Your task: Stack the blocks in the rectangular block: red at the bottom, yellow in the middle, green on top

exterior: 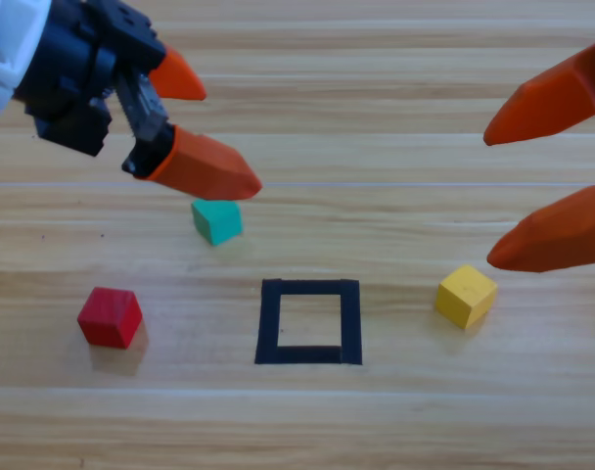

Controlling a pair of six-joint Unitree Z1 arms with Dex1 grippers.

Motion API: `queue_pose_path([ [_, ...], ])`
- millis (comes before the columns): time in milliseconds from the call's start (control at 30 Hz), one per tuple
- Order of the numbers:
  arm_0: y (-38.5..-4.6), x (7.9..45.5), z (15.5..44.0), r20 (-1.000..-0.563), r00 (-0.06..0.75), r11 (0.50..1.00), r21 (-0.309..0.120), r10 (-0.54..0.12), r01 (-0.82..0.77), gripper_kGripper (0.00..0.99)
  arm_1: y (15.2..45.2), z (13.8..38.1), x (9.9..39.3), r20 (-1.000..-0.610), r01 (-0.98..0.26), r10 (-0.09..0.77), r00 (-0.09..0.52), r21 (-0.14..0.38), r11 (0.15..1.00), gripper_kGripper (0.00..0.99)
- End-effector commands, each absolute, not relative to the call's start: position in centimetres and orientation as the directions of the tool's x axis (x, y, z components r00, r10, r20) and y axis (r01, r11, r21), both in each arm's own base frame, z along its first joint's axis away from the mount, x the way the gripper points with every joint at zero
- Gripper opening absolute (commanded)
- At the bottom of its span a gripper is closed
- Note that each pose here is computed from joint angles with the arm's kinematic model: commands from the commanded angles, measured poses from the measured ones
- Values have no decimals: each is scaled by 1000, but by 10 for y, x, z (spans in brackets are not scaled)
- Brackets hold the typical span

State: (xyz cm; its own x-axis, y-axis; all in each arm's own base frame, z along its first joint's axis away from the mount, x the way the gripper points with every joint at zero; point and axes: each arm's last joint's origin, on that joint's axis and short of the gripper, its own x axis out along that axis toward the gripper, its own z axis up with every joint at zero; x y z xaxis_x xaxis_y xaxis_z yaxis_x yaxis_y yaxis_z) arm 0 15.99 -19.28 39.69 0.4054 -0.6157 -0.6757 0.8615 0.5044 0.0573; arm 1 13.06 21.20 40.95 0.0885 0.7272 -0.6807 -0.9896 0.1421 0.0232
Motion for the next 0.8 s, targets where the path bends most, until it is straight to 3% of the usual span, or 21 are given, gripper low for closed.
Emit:
queue_pose_path([
  [33,-193,155,387,-709,394,509,57,-585,859,990,226,398,132,-697,-991,713,75,27,130,899],
  [233,-192,154,386,-713,398,517,59,-576,854,990,231,387,138,-730,-984,676,97,32,176,899],
  [467,-188,153,387,-719,416,537,71,-557,841,990,254,352,172,-831,-888,464,307,-75,453,900],
  [600,-189,154,385,-725,412,538,68,-552,840,988,276,313,208,-861,-795,289,420,-195,574,900],
  [700,-188,154,387,-726,422,555,68,-543,829,990,291,285,228,-882,-759,191,431,-240,605,900],
  [800,-184,154,393,-725,463,620,62,-510,782,990,298,268,237,-899,-754,157,409,-237,612,957],
])
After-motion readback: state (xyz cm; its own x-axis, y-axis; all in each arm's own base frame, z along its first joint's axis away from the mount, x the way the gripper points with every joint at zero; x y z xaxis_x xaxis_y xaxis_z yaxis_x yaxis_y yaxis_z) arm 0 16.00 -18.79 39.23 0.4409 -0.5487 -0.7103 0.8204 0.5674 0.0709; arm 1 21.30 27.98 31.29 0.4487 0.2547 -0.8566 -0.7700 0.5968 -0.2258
